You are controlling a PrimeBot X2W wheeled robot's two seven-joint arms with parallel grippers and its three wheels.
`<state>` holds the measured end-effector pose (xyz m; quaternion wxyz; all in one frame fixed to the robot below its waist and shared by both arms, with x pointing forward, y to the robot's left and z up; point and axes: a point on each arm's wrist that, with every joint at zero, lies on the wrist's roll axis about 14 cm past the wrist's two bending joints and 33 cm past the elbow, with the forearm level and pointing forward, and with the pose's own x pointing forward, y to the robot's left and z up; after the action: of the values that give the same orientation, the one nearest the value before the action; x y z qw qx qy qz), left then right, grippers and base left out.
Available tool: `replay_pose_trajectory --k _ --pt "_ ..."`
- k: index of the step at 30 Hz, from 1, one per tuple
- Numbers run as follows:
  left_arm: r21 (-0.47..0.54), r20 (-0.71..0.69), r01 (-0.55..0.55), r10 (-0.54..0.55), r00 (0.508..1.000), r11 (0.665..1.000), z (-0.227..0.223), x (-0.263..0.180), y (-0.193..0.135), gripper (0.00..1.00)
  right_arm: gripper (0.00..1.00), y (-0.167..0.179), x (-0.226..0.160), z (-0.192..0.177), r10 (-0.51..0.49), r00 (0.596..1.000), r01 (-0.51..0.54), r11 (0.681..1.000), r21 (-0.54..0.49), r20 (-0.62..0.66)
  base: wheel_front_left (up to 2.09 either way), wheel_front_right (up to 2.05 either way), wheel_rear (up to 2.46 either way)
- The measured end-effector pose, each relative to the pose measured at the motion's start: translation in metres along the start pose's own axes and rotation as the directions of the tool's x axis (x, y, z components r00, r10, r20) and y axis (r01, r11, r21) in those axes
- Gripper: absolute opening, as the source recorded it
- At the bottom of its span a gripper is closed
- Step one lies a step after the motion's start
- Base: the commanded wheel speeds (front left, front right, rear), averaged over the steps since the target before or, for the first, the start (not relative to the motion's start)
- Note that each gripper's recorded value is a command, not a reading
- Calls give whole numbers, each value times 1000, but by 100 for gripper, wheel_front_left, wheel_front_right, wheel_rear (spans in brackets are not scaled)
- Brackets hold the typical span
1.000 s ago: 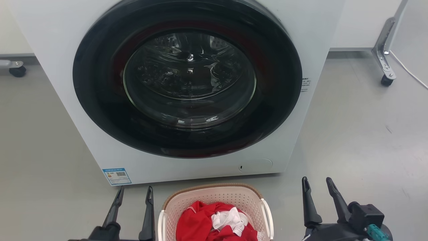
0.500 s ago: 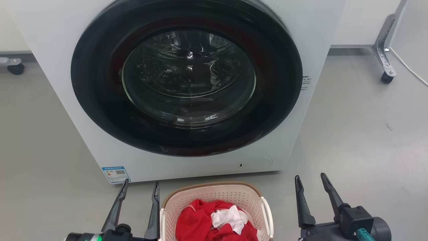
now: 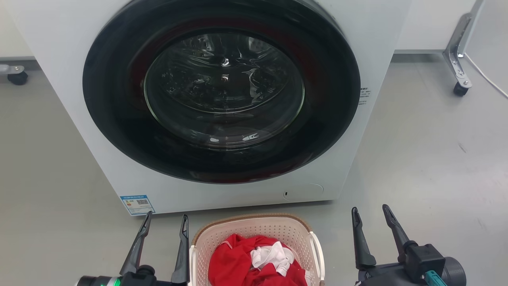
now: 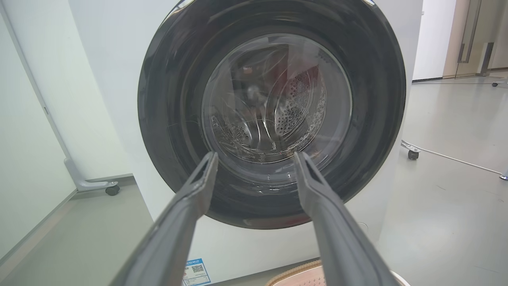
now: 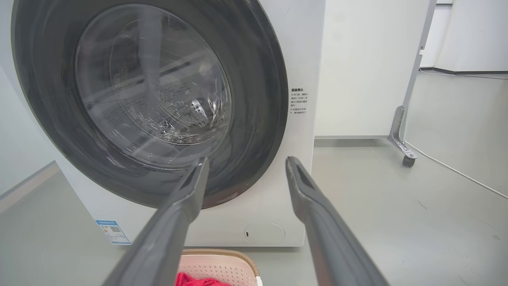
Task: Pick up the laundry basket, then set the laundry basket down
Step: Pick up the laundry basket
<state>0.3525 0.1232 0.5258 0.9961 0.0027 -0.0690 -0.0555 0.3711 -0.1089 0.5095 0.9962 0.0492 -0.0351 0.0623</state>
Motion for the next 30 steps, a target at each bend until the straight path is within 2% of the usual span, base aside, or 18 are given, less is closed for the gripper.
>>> replay_pose_trajectory --k 17,25,30 --pt "-5 -38 -9 9 999 1000 -14 8 4 100 100 -4 8 -14 -6 999 6 1000 7 -38 0 0 0" --pt "-17 -86 -15 14 996 1000 -36 32 9 100 100 -17 36 -25 -25 998 25 1000 -2 -56 0 0 0" --pt "-36 -151 -1 -4 989 999 -63 46 6 100 100 -27 51 -46 -30 994 29 1000 -13 -106 0 0 0"
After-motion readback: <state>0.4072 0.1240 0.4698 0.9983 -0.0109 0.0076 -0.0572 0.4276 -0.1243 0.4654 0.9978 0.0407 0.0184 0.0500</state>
